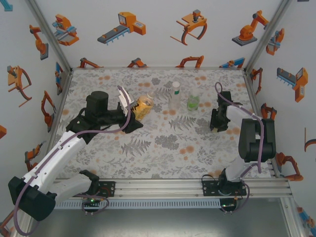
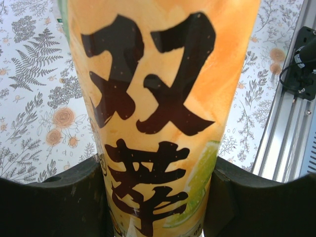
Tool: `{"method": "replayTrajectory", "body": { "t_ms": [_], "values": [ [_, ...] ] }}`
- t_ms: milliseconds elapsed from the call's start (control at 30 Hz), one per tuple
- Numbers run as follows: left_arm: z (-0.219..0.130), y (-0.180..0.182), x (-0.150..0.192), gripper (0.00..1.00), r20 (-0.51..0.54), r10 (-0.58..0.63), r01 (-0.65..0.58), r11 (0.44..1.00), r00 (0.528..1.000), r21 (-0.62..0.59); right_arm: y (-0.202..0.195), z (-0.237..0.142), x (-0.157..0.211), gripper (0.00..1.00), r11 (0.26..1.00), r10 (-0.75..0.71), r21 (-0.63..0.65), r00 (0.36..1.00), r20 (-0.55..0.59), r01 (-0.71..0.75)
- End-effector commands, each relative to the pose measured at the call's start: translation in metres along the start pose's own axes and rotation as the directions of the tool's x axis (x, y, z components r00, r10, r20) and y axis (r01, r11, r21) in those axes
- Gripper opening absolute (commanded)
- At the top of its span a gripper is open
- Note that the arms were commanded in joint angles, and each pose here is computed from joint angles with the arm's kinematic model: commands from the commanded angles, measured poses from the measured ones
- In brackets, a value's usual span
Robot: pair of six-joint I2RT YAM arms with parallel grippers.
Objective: Screw on the bottle caps
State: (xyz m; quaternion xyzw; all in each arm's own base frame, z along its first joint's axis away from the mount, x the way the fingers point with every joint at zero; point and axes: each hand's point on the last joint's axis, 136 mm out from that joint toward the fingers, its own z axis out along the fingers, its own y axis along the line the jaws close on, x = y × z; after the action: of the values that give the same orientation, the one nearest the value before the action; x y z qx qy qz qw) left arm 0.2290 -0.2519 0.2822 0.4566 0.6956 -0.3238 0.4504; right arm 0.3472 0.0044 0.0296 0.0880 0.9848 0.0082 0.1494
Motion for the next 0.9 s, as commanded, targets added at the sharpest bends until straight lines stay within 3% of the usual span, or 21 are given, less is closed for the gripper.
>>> {"method": "replayTrajectory", "body": {
  "t_ms": [0, 333, 467, 700, 867],
  "values": [
    [-0.005, -0.005, -0.007, 0.03, 0.032, 0.023, -0.024, 1.000, 0.999, 0.016, -0.003, -0.001, -0.012, 0.40, 1.000, -0.005, 0.011, 1.000, 0.031, 0.005],
    [-0.006, -0.006, -0.006, 0.02, 0.031, 0.027, -0.028, 0.999, 0.999, 0.019, -0.001, -0.013, -0.010, 0.30, 1.000, 0.002, 0.000, 1.000, 0.025, -0.002],
    [-0.004, -0.007, -0.003, 0.00, 0.021, 0.042, -0.043, 0.999, 0.999, 0.025, 0.004, -0.035, -0.015, 0.27, 0.999, 0.016, -0.034, 0.997, 0.069, -0.014],
    [-0.001, -0.014, 0.005, 0.00, 0.006, 0.130, -0.130, 0.991, 0.991, 0.035, 0.042, -0.108, -0.027, 0.24, 0.966, 0.038, -0.259, 0.975, 0.221, 0.022],
    [0.001, -0.015, 0.011, 0.00, -0.009, 0.172, -0.172, 0.985, 0.985, 0.029, 0.101, -0.179, -0.028, 0.23, 0.826, 0.000, -0.515, 0.912, 0.410, 0.231]
  ]
}}
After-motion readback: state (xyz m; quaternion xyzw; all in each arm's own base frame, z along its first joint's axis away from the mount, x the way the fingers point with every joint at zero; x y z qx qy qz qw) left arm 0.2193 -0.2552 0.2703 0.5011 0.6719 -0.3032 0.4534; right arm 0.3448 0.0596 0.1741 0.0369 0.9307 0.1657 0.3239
